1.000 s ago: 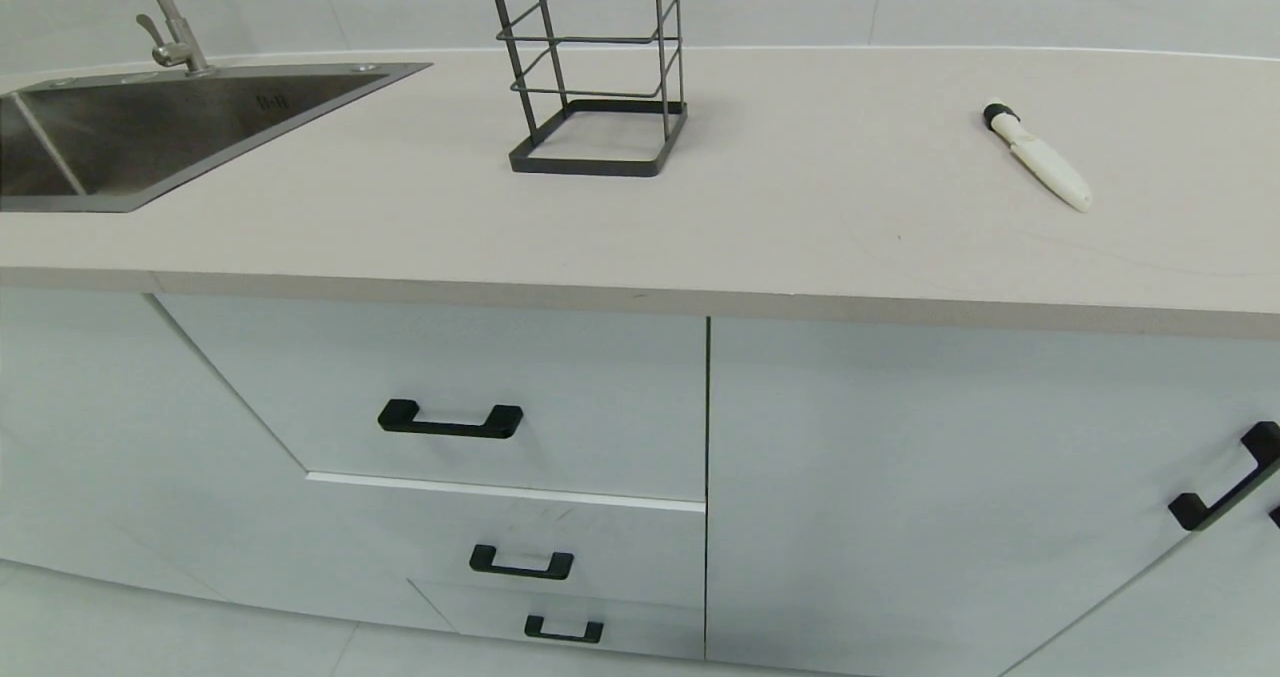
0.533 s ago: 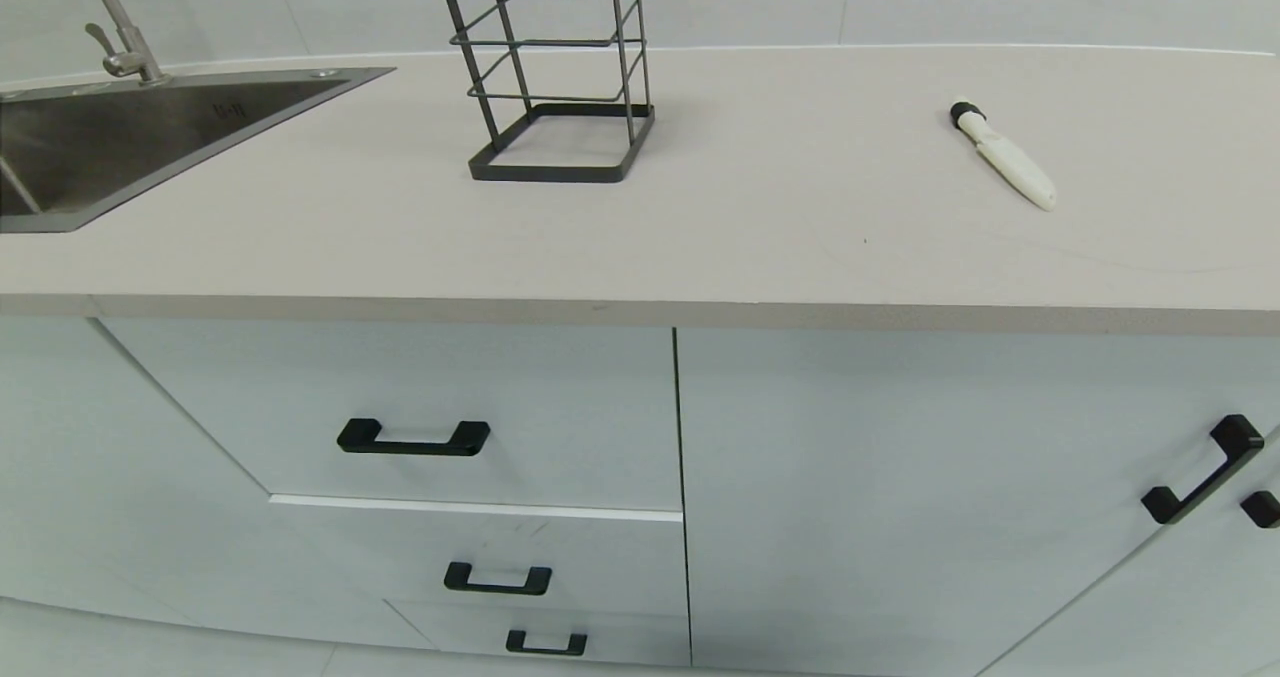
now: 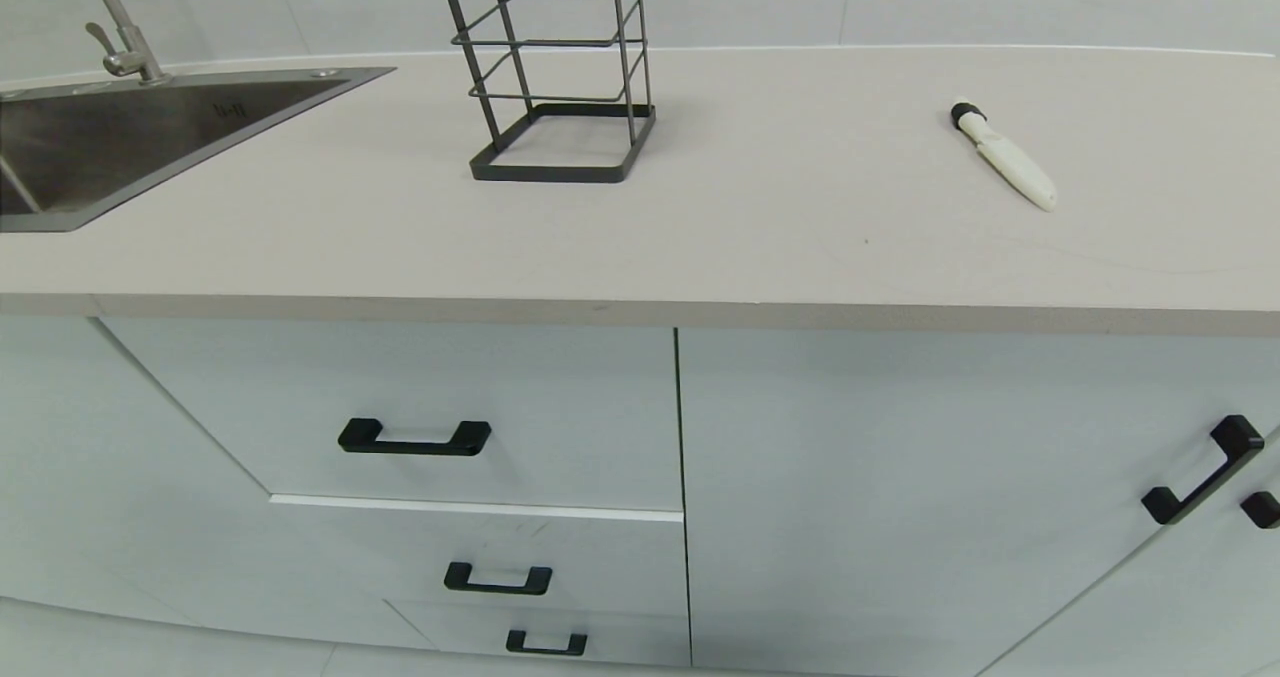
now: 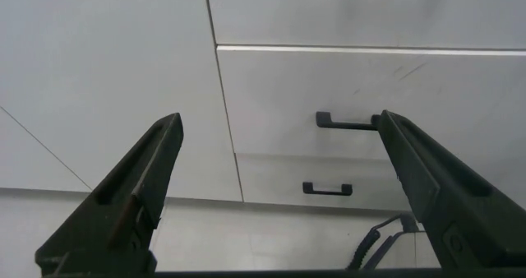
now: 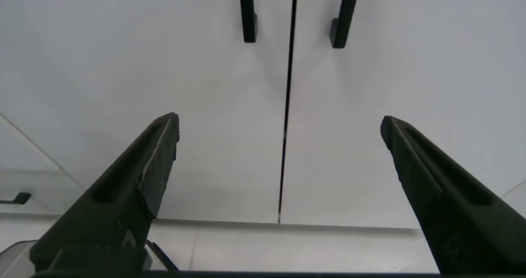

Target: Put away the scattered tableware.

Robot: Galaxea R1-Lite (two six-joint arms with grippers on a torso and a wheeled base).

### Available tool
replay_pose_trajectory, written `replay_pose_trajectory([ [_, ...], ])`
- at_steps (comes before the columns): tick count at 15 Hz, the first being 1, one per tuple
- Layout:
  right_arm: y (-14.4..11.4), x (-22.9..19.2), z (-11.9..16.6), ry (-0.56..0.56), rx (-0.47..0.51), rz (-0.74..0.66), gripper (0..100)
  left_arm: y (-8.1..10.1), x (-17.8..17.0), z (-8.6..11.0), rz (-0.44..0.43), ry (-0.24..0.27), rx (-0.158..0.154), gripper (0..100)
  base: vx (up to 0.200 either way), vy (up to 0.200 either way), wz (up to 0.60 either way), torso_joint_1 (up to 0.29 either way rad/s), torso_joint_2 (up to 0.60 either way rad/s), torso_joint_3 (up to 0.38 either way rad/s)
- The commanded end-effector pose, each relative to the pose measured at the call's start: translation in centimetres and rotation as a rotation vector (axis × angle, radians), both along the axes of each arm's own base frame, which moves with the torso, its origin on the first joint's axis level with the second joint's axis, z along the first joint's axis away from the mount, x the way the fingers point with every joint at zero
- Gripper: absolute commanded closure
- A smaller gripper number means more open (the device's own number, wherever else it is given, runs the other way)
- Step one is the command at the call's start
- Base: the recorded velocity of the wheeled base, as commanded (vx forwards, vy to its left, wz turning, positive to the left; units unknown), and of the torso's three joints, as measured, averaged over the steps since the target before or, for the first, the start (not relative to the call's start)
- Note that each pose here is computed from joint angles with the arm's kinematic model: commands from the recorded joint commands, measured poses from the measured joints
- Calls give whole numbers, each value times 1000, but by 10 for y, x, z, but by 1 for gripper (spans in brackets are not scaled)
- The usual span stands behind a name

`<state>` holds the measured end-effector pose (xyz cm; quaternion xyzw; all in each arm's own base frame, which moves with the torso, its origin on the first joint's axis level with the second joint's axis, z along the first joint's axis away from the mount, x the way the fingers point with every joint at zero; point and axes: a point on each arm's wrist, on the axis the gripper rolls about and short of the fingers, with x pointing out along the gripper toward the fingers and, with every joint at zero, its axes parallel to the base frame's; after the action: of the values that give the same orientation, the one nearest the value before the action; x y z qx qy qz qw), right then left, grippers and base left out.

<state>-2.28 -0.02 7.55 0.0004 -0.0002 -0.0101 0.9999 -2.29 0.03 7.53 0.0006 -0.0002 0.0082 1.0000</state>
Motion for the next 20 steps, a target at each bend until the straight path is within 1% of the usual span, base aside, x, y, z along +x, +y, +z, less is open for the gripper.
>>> replay_pose_trajectory([
  [1, 0, 0, 0, 0, -1, 0, 0, 0, 0, 0, 0, 0, 0, 0, 0, 0, 0, 85, -105, -41],
  [4, 0, 0, 0, 0, -1, 0, 0, 0, 0, 0, 0, 0, 0, 0, 0, 0, 0, 191, -103, -54],
  [6, 0, 0, 0, 0, -1, 0, 0, 0, 0, 0, 0, 0, 0, 0, 0, 0, 0, 246, -173, -193],
  [13, 0, 0, 0, 0, 1, 0, 0, 0, 0, 0, 0, 0, 0, 0, 0, 0, 0, 218, -585, -219],
  [16, 0, 0, 0, 0, -1, 0, 0, 0, 0, 0, 0, 0, 0, 0, 0, 0, 0, 93, -474, -219],
  [20, 0, 0, 0, 0, 1, 0, 0, 0, 0, 0, 0, 0, -3, 0, 0, 0, 0, 369, -470, -227],
])
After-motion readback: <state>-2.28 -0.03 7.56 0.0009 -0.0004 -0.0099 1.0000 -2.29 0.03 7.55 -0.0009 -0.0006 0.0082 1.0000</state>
